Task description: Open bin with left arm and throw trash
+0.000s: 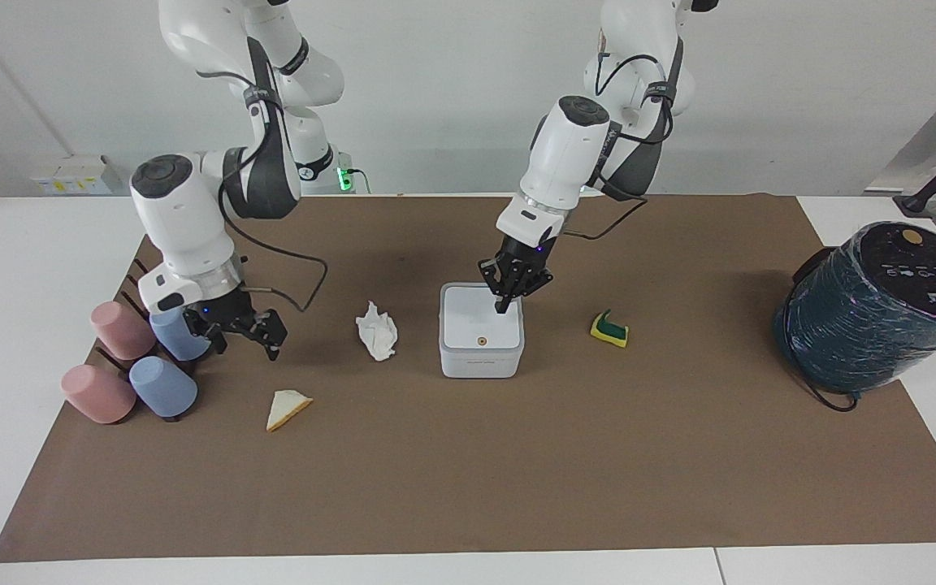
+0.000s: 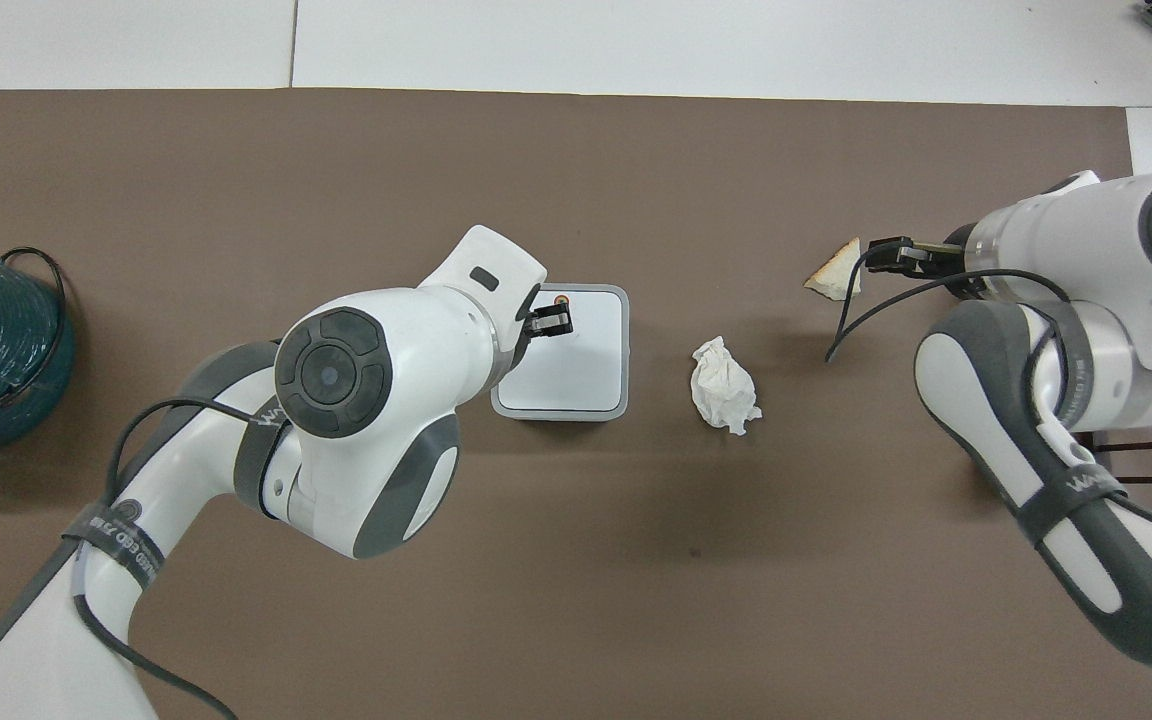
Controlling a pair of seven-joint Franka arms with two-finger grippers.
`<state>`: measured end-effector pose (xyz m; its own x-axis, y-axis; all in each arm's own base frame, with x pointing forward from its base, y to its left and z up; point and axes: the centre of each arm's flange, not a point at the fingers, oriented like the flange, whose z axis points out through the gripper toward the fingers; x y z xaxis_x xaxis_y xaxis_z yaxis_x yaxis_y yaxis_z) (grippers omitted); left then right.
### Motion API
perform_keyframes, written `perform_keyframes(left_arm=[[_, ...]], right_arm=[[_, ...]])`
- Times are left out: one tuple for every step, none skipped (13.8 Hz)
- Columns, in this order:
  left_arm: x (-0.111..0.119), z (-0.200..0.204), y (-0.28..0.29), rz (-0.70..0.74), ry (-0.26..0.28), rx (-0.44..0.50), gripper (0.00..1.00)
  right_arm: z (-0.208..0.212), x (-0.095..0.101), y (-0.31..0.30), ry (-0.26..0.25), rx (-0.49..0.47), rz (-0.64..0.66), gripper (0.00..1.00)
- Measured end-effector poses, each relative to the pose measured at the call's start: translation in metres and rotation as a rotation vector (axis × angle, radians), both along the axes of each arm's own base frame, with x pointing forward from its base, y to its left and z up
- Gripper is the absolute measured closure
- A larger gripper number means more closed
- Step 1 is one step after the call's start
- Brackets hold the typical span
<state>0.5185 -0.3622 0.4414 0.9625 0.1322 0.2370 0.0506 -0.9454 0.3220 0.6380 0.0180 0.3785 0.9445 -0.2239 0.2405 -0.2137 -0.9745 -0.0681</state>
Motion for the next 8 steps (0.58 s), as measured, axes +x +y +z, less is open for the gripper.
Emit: perform_keyframes(left_arm=[[0.001,-0.010,-0.005,-0.002,-0.006,-0.005,0.98],[0.002,-0.023,-0.010,-0.005,-0.011,-0.009,0.98],[0.002,-0.035,-0.015,-0.008,-0.009,-0.009,0.98],[0.004,-0.039,-0.017,-0.007,-0.017,-0.015,0.98],[0.003,-0.038,-0.018,-0.008,-0.020,-0.016,0.97],[0.003,-0.039,-0.019,-0.010,-0.019,-0.016,0.97],[0.002,-0.039,-0.021,-0.012,-0.021,-0.017,0.96],[0.003,-0.038,-0.021,-0.013,-0.022,-0.018,0.95]], right_arm=[[-0.018,0.007,0.000,-0.032,0.004,-0.006,0.00],[-0.034,0.012,0.000,-0.052,0.007,-0.009,0.00],[-0.050,0.016,0.000,-0.065,0.009,-0.010,0.00],[-0.062,0.018,0.000,-0.075,0.010,-0.010,0.00],[-0.073,0.020,0.000,-0.085,0.011,-0.010,0.00],[-0.083,0.022,0.000,-0.104,0.013,-0.011,0.00],[-0.092,0.025,0.001,-0.135,0.015,-0.011,0.00],[-0.100,0.027,0.001,-0.159,0.016,-0.011,0.00]])
